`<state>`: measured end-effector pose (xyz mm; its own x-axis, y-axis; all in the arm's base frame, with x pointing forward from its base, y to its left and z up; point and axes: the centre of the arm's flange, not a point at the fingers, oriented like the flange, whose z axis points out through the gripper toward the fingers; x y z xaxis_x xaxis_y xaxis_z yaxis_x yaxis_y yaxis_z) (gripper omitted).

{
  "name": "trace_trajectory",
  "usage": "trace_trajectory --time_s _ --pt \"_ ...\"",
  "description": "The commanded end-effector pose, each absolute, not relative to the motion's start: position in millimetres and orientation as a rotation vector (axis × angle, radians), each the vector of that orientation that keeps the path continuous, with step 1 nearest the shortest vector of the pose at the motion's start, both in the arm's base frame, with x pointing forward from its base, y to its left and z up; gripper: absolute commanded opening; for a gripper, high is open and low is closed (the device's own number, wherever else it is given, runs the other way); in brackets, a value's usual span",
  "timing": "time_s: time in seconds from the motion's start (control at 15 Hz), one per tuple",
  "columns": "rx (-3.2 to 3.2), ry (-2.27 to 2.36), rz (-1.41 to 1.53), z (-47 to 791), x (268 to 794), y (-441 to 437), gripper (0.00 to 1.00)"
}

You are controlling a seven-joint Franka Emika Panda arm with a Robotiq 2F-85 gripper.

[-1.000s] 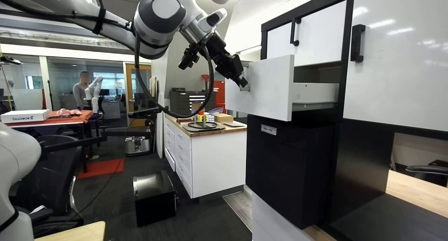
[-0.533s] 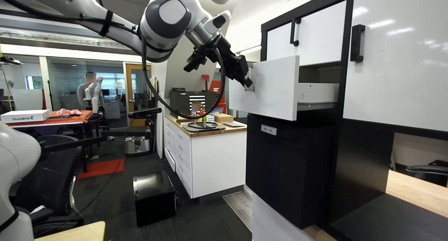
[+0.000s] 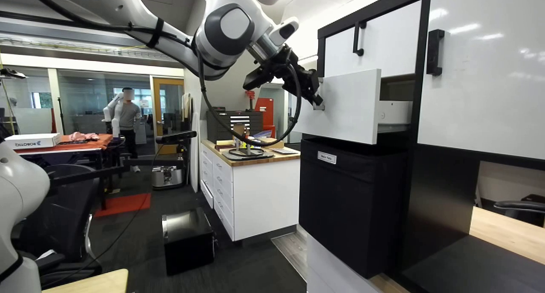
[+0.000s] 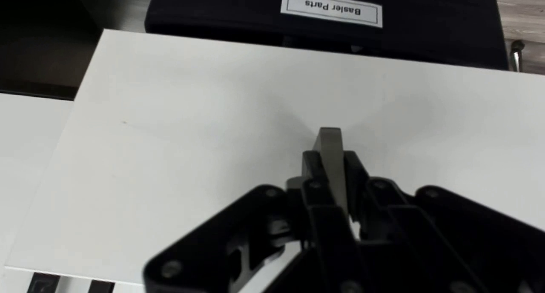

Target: Push the open drawer closed

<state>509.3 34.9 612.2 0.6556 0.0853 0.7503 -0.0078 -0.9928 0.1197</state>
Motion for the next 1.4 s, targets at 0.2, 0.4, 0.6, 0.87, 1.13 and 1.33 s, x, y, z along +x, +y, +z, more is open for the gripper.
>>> trace_trajectory --time_s 0.2,0.4,0.6,0.87,1.13,1.33 --pt "2.748 0.102 1.274 609.7 570.0 14.6 0.06" --pt "2.748 0.123 1.272 608.3 595.3 13.2 0.06" --pt "2.749 0.136 1.281 604.9 621.7 13.0 0.05" --pt "2.746 0.151 1.3 603.4 650.6 11.6 0.05" --pt "2.747 0.158 1.319 602.7 668.9 8.0 0.06" --pt "2.765 0.14 1.263 604.7 658.3 5.9 0.42"
